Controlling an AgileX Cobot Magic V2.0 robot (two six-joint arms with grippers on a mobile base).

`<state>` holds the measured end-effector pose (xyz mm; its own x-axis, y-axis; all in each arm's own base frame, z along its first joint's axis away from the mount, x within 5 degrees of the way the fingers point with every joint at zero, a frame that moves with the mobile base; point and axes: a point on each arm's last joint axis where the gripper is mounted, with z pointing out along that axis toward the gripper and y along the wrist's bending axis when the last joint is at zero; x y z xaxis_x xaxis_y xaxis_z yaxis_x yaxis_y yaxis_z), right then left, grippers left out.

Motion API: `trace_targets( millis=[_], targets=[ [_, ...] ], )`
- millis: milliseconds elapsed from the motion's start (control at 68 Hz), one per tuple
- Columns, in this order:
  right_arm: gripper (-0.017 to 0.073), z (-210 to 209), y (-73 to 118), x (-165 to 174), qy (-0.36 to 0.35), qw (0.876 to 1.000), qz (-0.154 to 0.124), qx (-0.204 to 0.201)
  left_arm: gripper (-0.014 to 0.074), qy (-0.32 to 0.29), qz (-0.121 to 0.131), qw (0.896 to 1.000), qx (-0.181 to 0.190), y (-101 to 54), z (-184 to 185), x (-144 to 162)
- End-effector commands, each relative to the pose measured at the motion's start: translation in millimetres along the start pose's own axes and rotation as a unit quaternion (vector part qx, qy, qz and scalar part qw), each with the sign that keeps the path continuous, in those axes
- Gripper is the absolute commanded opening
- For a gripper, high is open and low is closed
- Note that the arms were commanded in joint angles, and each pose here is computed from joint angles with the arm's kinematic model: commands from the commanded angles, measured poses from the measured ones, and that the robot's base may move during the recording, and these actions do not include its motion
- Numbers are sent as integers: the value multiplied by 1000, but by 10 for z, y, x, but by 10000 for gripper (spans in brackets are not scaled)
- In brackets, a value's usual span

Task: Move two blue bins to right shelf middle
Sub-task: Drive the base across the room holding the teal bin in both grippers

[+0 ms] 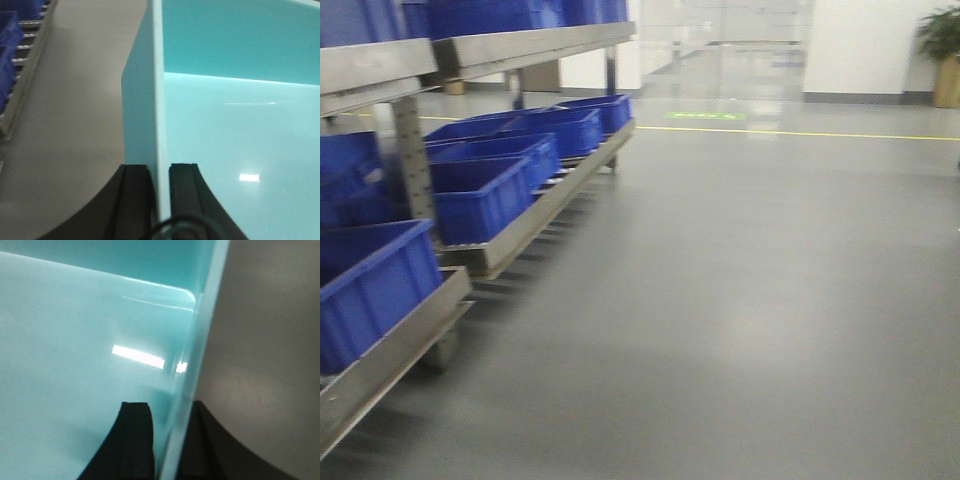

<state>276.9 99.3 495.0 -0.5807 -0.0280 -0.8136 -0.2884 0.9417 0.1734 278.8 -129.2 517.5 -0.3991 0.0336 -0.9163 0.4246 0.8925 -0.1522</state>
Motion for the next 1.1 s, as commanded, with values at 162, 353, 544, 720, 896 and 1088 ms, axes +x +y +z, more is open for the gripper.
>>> trace_targets(
  millis=[162, 353, 544, 720, 896, 1088],
  targets=[
    [-151, -59, -46, -38, -18, 1000, -15, 17, -111, -54, -6, 998, 7, -22, -156, -131],
    [-151, -59, -46, -38, -18, 1000, -15, 17, -111, -54, -6, 998, 7, -22, -156, -131],
    [-151, -59, -46, -38, -18, 1000, -15, 17, -111, -54, -6, 998, 7, -22, -156, -131],
    [-151, -59, -46, -38, -18, 1000, -15, 17, -111, -54, -6, 998, 7, -22, -156, -131],
    [-151, -59, -46, -38, -18, 1000, -15, 17, -111, -54, -6, 998, 7, -22, -156, -131],
    [-151, -59, -46, -38, -18, 1000, -15, 17, -111, -54, -6, 998, 7, -22, -156, -131]
  ],
)
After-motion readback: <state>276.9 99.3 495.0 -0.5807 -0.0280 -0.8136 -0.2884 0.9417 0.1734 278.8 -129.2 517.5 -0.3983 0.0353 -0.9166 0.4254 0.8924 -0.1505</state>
